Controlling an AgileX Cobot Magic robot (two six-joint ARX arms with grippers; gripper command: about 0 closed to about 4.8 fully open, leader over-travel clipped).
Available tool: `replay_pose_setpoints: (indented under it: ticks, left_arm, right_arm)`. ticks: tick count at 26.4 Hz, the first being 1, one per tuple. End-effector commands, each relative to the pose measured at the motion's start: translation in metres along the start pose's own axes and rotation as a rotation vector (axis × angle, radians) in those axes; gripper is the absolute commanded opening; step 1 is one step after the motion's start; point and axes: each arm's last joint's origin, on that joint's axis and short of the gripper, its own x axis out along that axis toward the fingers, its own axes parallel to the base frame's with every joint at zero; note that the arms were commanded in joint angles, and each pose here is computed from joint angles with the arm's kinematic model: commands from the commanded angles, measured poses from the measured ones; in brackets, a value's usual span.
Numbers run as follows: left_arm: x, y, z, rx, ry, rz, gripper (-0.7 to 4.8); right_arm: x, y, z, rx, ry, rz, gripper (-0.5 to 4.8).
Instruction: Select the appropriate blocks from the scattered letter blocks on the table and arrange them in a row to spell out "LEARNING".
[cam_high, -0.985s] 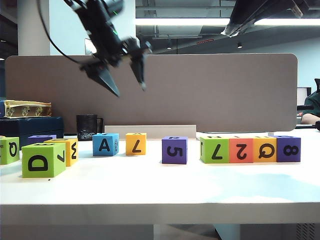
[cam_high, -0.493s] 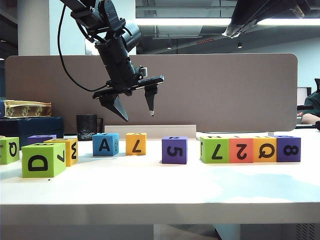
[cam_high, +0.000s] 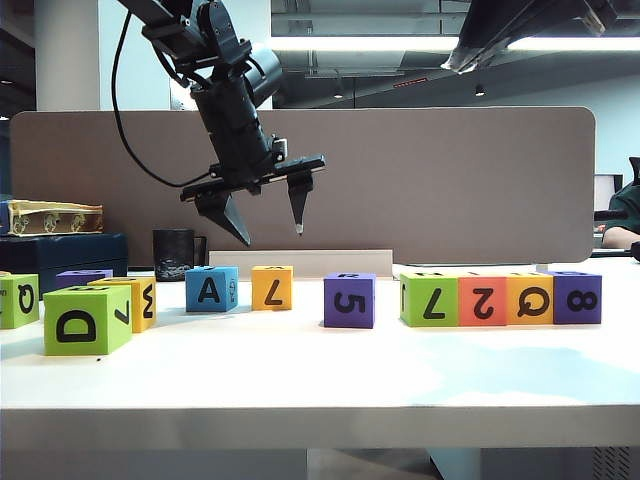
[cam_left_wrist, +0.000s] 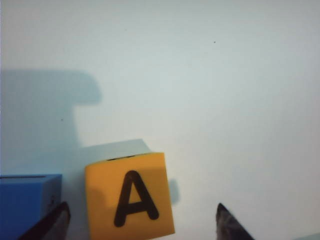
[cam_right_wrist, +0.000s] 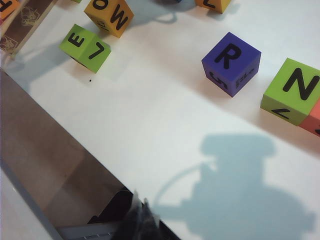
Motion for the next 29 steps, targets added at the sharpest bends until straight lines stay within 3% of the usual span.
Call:
replay_pose_setpoints:
  ticks: [1, 20, 24, 29]
  left_arm:
    - [0.008, -0.001, -0.002, -0.001, 0.012, 0.004, 3.68]
    - [0.032, 0.004, -0.015, -0.001, 0.087, 0.035, 3.61]
    - [0.033, 0.003, -0.015, 0.003, 0.077, 0.030, 2.70]
    - [0.037, 0.004, -0.017, 0.003, 0.094, 0.032, 2.67]
  right_arm:
    - [-0.002, 0.001, 0.002, -0.013, -0.022, 0.003, -0.01]
    - [-0.002, 0.001, 0.002, -0.012, -0.020, 0.003, -0.01]
    - [-0.002, 0.001, 0.002, -0.013, -0.021, 0.003, -0.01]
    - [-0.002, 0.001, 0.002, -0.012, -0.020, 0.003, -0.01]
